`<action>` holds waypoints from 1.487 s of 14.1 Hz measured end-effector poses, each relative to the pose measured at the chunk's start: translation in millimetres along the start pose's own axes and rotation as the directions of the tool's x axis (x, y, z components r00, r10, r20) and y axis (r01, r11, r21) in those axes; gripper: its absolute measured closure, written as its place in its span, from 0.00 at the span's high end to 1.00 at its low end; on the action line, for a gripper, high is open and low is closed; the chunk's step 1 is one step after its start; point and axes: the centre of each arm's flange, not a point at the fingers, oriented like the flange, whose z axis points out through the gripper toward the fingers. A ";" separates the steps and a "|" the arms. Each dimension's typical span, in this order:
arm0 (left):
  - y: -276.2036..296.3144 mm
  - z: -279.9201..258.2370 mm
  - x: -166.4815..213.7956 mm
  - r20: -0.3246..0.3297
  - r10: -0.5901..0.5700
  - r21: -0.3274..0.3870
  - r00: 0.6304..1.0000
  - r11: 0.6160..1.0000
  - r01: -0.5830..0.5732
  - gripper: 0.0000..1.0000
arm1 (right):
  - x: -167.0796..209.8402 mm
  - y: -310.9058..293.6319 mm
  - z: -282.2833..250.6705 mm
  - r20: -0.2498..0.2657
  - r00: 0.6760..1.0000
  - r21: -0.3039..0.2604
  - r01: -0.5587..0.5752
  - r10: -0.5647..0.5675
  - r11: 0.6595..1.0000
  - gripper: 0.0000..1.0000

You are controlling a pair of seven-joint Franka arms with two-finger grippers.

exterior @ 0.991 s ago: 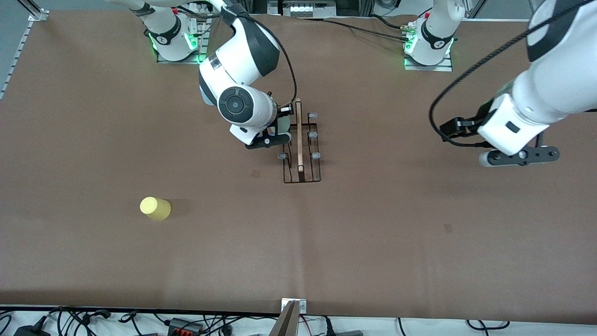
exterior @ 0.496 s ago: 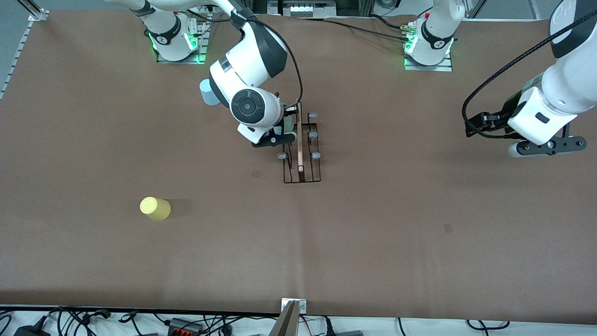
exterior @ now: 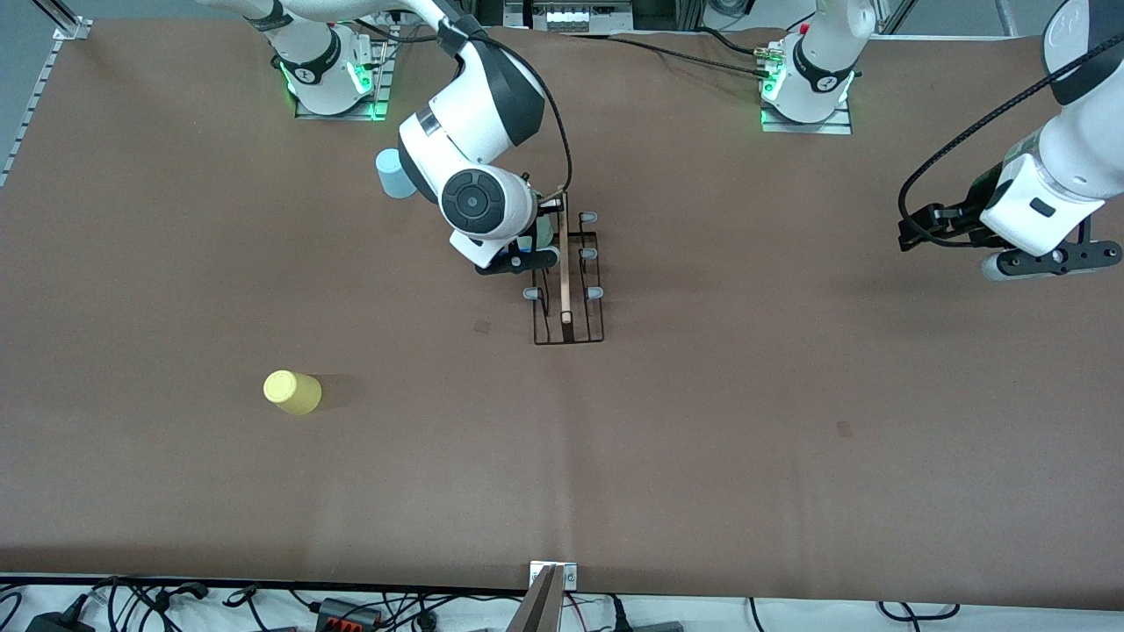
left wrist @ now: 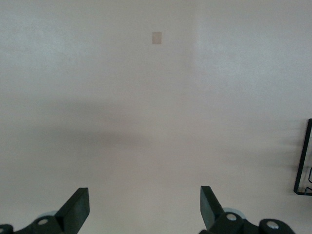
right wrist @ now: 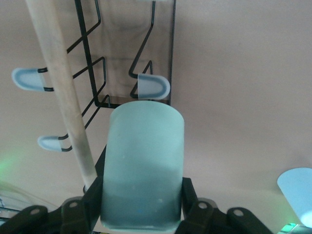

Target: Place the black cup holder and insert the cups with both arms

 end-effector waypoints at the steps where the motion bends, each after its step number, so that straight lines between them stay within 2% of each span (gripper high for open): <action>1: -1.8 -2.1 -0.6 -0.005 -0.004 -0.005 1.000 1.000 0.004 1.00 | -3.5 0.1 -3.9 0.003 1.000 -0.002 -0.002 0.002 1.000 0.67; 6: -2.9 -4.0 0.1 -0.014 -0.003 -0.014 1.000 1.000 0.003 1.00 | -4.3 3.8 -0.2 0.029 1.000 -0.018 -0.007 0.008 1.000 0.67; 15: 0.2 -4.6 -0.2 -0.017 0.004 -0.015 1.000 1.000 -0.005 1.00 | 2.2 6.4 10.7 0.043 0.999 -0.026 -0.016 0.017 1.000 0.67; 21: 0.1 -4.4 -0.4 -0.016 0.005 -0.015 1.000 1.000 -0.005 1.00 | 16.0 5.6 25.6 0.029 0.999 -0.010 -0.029 0.029 1.000 0.67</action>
